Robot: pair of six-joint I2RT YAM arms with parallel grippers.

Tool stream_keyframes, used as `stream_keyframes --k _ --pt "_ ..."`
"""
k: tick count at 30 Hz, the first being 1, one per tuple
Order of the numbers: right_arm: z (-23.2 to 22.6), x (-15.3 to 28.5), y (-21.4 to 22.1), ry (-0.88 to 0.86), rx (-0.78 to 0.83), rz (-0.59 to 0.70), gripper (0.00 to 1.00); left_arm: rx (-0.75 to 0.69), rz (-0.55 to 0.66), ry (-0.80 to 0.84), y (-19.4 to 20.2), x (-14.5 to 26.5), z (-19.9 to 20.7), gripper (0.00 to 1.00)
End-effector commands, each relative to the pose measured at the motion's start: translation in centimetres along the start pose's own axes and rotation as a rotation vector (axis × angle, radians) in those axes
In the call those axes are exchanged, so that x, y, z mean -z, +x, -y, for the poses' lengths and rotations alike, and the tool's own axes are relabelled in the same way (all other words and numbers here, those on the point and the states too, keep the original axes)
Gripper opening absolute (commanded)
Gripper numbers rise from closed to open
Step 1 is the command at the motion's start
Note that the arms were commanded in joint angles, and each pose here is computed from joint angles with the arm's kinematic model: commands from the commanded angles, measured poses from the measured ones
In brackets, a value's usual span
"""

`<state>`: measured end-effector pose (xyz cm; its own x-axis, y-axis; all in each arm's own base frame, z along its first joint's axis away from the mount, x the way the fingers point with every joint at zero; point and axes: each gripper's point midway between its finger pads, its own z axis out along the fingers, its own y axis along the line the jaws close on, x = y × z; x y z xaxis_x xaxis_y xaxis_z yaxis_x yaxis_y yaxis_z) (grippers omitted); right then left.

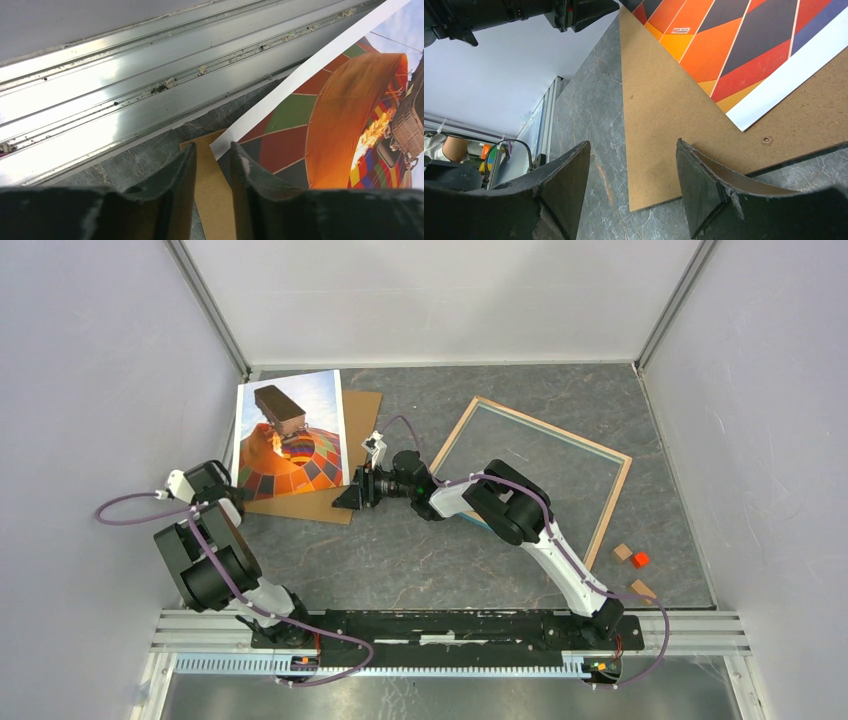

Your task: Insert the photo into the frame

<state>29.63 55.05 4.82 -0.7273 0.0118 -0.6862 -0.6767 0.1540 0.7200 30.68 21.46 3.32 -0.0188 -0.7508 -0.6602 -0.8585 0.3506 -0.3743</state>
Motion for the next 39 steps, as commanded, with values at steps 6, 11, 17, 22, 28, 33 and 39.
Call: stream_keyframes --k 6,11,17,22,28,33,39 --pt "-1.8 0.0 -1.0 -0.046 0.019 0.01 0.68 0.048 0.094 0.045 -3.4 0.3 2.0 0.47" --pt "-1.9 0.0 -0.9 -0.048 0.022 0.01 0.68 0.11 0.06 0.06 -2.0 -0.6 2.1 0.47" --pt "-1.9 0.1 -1.0 -0.05 0.02 0.013 0.68 0.163 0.041 0.066 -1.2 -1.2 2.1 0.46" --pt "-1.8 0.0 -0.9 -0.049 0.015 0.012 0.67 0.153 0.059 0.075 -1.6 -1.5 2.4 0.38" --pt "-1.9 0.2 -1.2 -0.042 0.03 0.018 0.67 0.139 0.055 0.109 -1.6 -1.9 3.1 0.15" --pt "-2.9 0.4 -2.4 0.038 0.161 0.003 0.75 0.145 0.066 0.086 -2.9 -0.4 3.6 0.02" --pt "-2.3 4.4 -5.3 0.303 0.391 -0.029 0.85 0.115 0.15 0.064 -5.3 5.3 5.3 0.02"
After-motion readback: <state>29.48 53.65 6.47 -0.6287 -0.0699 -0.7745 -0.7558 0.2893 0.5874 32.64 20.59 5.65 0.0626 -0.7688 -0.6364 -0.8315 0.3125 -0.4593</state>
